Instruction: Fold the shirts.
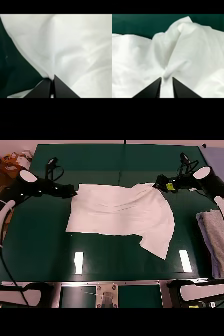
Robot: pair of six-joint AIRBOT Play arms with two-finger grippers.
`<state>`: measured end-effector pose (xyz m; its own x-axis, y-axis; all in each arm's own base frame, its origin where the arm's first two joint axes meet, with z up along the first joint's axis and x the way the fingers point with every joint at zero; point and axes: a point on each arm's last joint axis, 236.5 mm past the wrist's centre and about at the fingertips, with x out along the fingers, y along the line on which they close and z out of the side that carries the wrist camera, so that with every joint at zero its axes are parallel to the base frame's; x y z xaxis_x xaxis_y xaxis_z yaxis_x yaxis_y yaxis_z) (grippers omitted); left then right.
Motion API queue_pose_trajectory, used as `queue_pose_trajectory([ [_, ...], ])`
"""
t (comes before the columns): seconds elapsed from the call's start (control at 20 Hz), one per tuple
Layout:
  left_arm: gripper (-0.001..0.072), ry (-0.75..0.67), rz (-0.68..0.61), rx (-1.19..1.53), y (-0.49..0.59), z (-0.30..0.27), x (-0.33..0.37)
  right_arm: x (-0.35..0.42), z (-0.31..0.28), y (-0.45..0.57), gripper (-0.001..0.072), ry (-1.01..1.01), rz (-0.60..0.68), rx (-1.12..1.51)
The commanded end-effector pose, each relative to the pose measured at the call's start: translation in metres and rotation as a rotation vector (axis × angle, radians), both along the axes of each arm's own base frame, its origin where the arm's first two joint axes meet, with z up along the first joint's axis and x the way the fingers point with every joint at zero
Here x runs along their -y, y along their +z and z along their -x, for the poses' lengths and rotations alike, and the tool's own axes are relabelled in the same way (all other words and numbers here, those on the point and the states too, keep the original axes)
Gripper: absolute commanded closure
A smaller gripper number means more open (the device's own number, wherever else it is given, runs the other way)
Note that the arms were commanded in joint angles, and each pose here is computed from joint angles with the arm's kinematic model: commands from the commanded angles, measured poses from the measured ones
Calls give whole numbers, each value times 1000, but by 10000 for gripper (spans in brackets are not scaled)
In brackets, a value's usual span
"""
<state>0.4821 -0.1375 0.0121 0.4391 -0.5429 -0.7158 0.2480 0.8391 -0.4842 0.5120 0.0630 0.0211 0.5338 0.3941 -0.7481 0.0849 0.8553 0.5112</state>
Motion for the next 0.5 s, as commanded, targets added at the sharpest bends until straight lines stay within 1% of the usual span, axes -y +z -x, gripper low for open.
queue_pose_trajectory([
  [0.0,304,108,44,-58,-30,-22,-8,22,-10,-32,323,-34,-28,-67],
  [0.05,71,128,67,-79,-19,-22,-20,40,-7,-20,242,-39,-39,-81],
  [0.1,48,119,84,-104,-6,-19,-34,59,2,-6,241,-39,-54,-106],
  [0.15,48,101,93,-131,4,-12,-49,75,14,4,242,-35,-68,-140],
  [0.2,48,85,107,-163,16,-3,-65,91,30,11,258,-35,-85,-180],
  [0.25,80,76,118,-191,23,6,-78,103,45,14,464,-39,-100,-218],
  [0.3,365,72,127,-214,28,15,-91,113,58,15,685,-43,-115,-251],
  [0.35,685,62,127,-218,30,22,-101,122,72,14,685,-55,-133,-283],
  [0.45,686,73,133,-233,33,29,-115,132,91,12,688,-97,-151,-307],
])
